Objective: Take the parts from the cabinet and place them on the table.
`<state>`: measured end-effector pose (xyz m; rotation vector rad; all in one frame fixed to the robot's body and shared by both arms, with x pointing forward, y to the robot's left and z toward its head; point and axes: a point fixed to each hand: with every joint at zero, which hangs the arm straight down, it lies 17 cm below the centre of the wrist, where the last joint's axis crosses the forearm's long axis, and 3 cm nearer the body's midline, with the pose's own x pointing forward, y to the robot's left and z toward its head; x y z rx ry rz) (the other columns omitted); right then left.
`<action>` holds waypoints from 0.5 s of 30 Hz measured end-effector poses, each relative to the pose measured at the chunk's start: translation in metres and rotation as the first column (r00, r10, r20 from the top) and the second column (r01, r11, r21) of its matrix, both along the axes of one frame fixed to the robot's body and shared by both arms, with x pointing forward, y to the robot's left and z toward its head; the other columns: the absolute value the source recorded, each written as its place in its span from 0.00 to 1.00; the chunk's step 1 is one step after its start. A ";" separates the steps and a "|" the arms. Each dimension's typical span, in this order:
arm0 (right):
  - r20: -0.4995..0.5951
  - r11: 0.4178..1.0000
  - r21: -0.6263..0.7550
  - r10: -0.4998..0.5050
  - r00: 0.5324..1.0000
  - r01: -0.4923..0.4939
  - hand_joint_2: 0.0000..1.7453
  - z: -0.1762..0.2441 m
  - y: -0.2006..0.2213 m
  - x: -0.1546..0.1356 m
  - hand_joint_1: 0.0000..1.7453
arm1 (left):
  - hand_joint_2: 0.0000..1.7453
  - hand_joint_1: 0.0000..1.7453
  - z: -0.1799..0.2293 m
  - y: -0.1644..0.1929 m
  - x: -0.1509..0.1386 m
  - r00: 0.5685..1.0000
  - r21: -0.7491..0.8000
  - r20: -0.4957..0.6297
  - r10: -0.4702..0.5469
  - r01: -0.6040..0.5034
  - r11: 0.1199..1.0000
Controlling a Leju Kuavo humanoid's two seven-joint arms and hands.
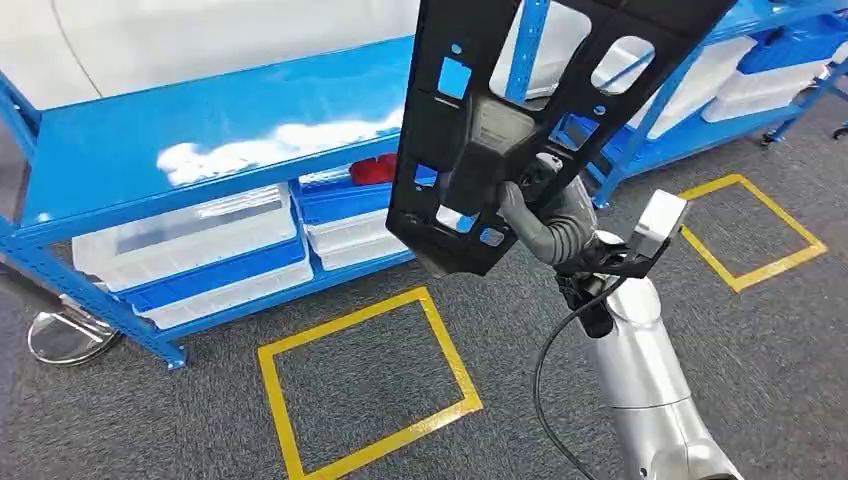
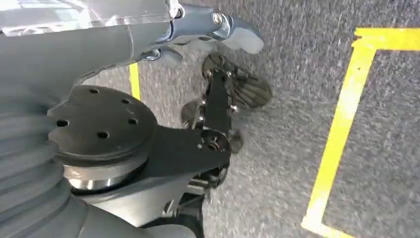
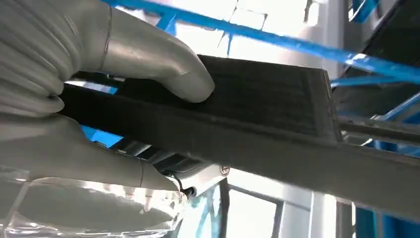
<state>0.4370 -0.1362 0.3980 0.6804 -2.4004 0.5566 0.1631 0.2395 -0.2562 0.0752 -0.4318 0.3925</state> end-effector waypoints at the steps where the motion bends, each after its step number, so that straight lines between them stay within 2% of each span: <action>1: -0.002 1.000 -0.001 0.000 1.000 0.000 1.00 -0.001 0.000 0.000 1.00 | 1.00 0.00 0.000 0.000 0.001 1.000 0.000 0.002 -0.001 0.001 1.000; 15: -0.002 1.000 0.005 -0.013 1.000 0.013 1.00 -0.002 -0.005 0.000 1.00 | 1.00 0.00 0.000 -0.001 -0.001 1.000 0.000 0.001 -0.008 0.008 1.000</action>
